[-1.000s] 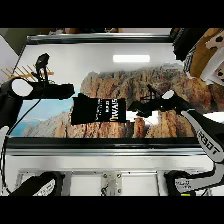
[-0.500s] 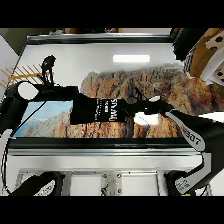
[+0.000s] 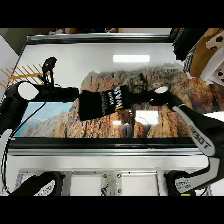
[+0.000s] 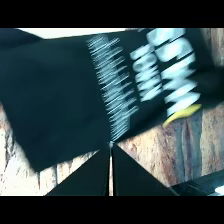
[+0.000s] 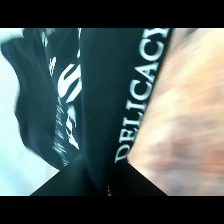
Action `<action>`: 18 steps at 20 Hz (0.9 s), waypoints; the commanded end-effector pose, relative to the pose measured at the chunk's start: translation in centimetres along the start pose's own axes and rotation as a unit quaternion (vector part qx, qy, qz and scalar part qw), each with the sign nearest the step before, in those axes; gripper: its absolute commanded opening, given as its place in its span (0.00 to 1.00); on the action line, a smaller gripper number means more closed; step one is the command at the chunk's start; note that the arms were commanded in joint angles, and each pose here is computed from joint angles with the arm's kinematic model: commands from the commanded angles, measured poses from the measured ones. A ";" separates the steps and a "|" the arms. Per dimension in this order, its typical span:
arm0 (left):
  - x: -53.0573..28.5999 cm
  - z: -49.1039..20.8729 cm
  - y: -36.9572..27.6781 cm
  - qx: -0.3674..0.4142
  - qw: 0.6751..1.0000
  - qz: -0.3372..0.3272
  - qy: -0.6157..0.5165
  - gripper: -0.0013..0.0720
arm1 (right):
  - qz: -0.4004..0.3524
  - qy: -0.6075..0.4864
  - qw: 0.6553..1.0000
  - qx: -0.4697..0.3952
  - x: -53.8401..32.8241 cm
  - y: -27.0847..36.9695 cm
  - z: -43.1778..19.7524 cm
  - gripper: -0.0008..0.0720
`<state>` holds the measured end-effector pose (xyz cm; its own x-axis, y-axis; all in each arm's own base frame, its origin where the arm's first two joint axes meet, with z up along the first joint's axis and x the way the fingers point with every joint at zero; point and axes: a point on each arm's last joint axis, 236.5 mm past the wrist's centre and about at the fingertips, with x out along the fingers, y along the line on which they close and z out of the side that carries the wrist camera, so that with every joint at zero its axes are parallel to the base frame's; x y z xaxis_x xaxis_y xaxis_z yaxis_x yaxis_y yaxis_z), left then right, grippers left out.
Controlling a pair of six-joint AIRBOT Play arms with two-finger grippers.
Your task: Fold the clothes and pants, and hang the long-sleeved shirts on hangers.
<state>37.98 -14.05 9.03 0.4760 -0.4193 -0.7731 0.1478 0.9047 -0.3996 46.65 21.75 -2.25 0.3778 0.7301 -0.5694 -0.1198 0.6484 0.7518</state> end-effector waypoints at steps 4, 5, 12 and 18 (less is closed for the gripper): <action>0.0 -0.4 0.0 0.000 1.000 0.000 0.009 0.03 | -0.240 -0.196 0.948 0.067 -26.2 -13.8 8.7 0.03; 0.0 -0.4 0.0 0.000 1.000 0.000 0.009 0.03 | -0.270 -0.231 0.929 0.099 -30.6 -15.9 8.6 0.03; 0.0 -0.4 -0.1 -0.006 1.000 -0.001 0.009 0.03 | -0.412 -0.231 0.838 0.274 -43.1 -24.8 -2.4 0.03; 0.0 -0.5 -0.2 -0.007 1.000 -0.003 0.010 0.03 | -0.409 -0.190 0.824 0.342 -38.7 -24.4 -10.2 0.03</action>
<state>37.58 -14.16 8.85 0.4592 -0.4239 -0.7807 0.1372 0.9021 -0.4091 28.72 -21.78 0.13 0.4159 -0.1095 -0.9028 0.7740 0.5639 0.2882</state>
